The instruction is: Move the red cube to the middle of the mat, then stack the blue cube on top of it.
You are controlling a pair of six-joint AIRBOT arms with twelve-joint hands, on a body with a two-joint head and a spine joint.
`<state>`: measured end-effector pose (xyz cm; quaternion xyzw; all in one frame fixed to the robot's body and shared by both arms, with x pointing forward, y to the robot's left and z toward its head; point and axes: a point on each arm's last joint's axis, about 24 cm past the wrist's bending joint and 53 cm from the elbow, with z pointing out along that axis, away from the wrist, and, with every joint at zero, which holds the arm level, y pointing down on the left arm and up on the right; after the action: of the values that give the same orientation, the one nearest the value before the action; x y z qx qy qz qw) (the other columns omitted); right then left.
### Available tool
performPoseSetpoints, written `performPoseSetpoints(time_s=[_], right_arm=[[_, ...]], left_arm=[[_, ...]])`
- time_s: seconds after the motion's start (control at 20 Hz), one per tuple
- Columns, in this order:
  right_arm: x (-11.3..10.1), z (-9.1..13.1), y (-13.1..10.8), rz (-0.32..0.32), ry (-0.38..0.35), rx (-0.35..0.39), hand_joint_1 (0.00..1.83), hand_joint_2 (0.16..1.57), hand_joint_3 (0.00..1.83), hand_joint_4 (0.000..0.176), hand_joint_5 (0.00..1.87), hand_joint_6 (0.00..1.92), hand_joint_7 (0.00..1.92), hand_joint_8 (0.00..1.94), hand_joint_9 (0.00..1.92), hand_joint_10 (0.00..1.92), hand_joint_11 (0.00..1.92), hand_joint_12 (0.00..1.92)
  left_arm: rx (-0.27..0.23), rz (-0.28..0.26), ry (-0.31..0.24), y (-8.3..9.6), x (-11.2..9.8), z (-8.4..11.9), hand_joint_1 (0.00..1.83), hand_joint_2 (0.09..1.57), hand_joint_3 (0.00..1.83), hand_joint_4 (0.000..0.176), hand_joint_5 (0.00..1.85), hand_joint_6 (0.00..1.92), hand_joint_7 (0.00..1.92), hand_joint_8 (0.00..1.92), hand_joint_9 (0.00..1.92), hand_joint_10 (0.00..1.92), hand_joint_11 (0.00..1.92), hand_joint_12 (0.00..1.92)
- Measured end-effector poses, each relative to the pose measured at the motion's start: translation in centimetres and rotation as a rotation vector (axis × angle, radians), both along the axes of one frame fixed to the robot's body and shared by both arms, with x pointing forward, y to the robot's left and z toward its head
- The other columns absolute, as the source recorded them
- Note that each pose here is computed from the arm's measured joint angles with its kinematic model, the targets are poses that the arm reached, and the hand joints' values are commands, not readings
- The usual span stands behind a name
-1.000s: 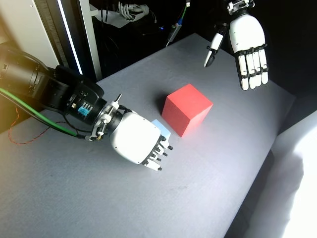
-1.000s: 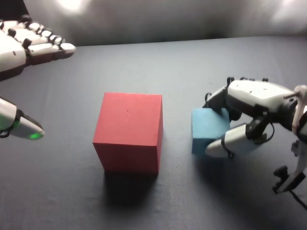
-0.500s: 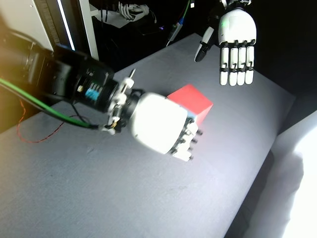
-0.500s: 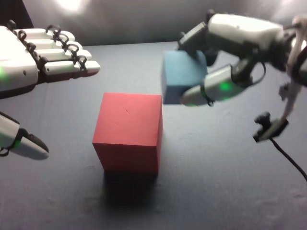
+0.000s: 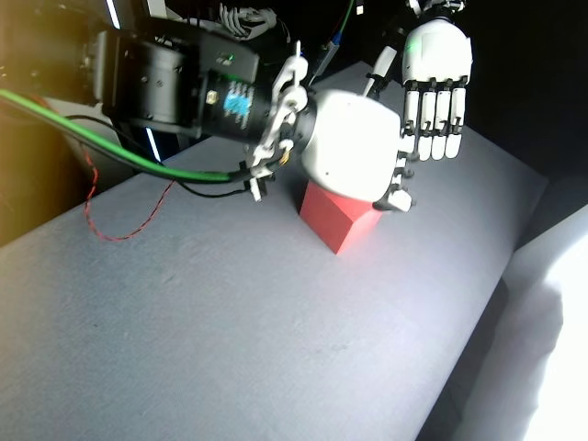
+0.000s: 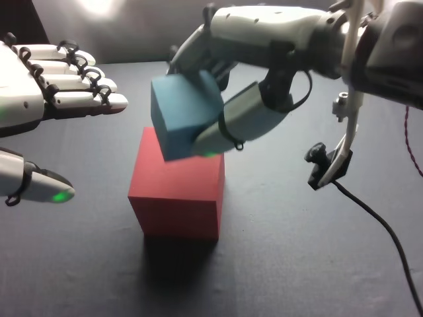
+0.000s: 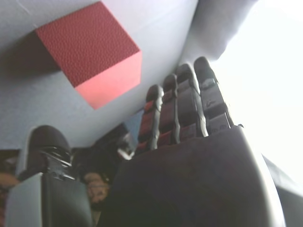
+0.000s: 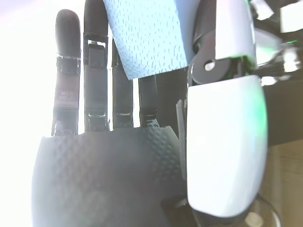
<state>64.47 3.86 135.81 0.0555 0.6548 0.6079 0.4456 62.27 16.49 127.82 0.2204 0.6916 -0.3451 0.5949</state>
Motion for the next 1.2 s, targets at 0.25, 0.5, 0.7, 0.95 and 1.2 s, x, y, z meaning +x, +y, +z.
performPoseSetpoints(time_s=[0.25, 0.5, 0.7, 0.95, 1.2], right_arm=[[0.7, -0.6, 1.2, 0.014, -0.016, -0.040, 1.23, 1.11, 0.00, 0.000, 1.05, 0.79, 0.96, 1.12, 0.87, 0.61, 0.45, 1.20], [1.5, -1.0, 1.8, 0.010, -0.017, -0.054, 1.22, 1.11, 0.00, 0.005, 1.02, 0.85, 0.97, 1.08, 0.86, 0.61, 0.44, 1.20], [1.9, -1.5, 1.6, -0.013, -0.016, -0.053, 1.23, 1.11, 0.00, 0.000, 1.06, 0.81, 0.96, 1.09, 0.86, 0.62, 0.44, 1.23], [1.8, -2.2, 2.0, -0.006, -0.005, -0.061, 1.22, 1.13, 0.00, 0.009, 1.00, 0.91, 0.93, 1.13, 0.84, 0.60, 0.40, 1.23], [1.8, -2.2, 2.1, -0.008, 0.001, -0.051, 1.10, 1.05, 0.00, 0.000, 0.83, 0.49, 0.87, 0.48, 0.75, 0.44, 0.25, 1.27]], left_arm=[[0.022, 0.005, 0.012, 0.5, 0.2, -0.6, 0.19, 1.16, 0.00, 0.000, 0.08, 0.00, 0.09, 0.00, 0.11, 0.00, 0.00, 0.22], [0.024, 0.029, 0.016, 1.4, 0.8, -0.8, 0.25, 1.13, 0.00, 0.000, 0.10, 0.00, 0.10, 0.00, 0.10, 0.00, 0.00, 0.17], [0.018, 0.034, 0.019, 1.6, 1.0, -0.7, 0.25, 1.14, 0.00, 0.000, 0.10, 0.00, 0.11, 0.01, 0.12, 0.00, 0.00, 0.24], [0.017, 0.035, 0.019, 1.6, 1.0, -0.7, 0.22, 1.14, 0.00, 0.000, 0.09, 0.00, 0.10, 0.00, 0.10, 0.00, 0.00, 0.21], [0.016, 0.035, 0.020, 1.6, 1.0, -0.7, 0.24, 1.13, 0.00, 0.000, 0.09, 0.00, 0.09, 0.00, 0.08, 0.00, 0.00, 0.17]])
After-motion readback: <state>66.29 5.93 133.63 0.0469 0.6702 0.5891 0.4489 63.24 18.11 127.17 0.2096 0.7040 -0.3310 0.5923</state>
